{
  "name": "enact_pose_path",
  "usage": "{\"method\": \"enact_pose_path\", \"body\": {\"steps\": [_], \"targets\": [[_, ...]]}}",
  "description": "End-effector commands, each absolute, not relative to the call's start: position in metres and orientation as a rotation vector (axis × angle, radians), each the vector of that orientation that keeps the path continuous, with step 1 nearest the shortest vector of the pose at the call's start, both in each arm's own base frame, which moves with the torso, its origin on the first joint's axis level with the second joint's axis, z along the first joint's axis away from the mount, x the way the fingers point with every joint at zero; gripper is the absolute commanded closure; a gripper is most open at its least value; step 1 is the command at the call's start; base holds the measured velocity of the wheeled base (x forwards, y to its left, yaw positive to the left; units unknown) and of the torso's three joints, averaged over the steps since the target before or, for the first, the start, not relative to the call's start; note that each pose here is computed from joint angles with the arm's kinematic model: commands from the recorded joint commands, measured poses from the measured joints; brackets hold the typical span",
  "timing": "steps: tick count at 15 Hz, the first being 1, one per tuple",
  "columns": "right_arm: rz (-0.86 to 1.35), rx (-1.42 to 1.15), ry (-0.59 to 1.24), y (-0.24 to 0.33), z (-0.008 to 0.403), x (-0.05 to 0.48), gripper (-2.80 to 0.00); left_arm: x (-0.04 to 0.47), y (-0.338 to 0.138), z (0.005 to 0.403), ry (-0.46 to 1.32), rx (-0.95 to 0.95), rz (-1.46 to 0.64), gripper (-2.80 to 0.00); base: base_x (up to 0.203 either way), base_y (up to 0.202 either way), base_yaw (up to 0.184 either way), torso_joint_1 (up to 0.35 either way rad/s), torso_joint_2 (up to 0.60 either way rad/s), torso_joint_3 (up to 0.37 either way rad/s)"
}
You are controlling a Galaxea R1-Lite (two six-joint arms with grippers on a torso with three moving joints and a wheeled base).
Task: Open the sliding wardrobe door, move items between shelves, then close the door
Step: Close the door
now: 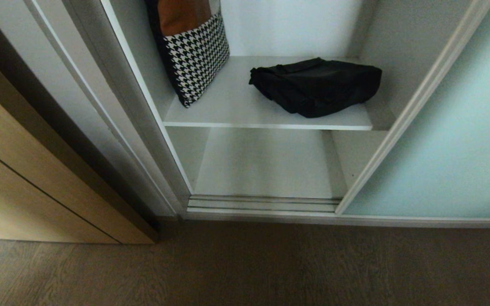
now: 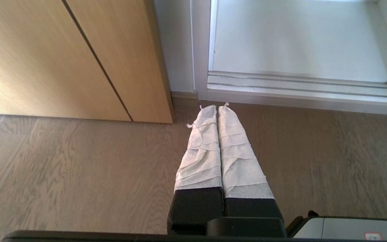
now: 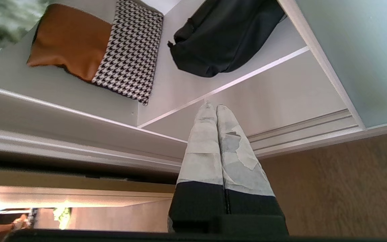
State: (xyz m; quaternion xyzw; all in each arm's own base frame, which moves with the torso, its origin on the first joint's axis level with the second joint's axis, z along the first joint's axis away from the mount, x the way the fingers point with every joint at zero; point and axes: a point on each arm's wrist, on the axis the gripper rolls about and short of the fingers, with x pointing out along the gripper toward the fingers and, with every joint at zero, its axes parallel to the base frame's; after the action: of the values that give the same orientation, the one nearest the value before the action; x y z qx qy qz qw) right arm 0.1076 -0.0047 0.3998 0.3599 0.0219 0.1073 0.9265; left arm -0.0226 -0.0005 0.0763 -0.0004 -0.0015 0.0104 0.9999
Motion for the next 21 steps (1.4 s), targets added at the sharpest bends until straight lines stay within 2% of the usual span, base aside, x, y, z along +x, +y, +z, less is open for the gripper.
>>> {"method": "enact_pose_path", "body": {"steps": [1,9,13,21], "targets": [[0.182,0.772,0.086,-0.015,0.394,0.139,0.00,-0.023,-0.001,0.076,-0.003,-0.001,0.021,0.00,0.000,0.000,0.000,0.000,0.00,0.000],[0.172,0.838,0.157,-0.030,0.382,0.202,0.00,-0.023,-0.001,0.076,-0.003,-0.001,0.021,0.00,0.000,0.000,0.000,0.000,0.00,0.000],[0.159,0.844,0.130,-0.039,0.378,0.229,0.00,-0.023,-0.001,0.076,-0.003,-0.002,0.021,0.00,0.000,0.000,0.000,0.000,0.00,0.000],[0.138,0.874,0.119,-0.052,0.379,0.259,0.00,-0.023,-0.001,0.076,-0.003,-0.001,0.021,0.00,0.000,0.000,0.000,0.000,0.00,0.000]]}}
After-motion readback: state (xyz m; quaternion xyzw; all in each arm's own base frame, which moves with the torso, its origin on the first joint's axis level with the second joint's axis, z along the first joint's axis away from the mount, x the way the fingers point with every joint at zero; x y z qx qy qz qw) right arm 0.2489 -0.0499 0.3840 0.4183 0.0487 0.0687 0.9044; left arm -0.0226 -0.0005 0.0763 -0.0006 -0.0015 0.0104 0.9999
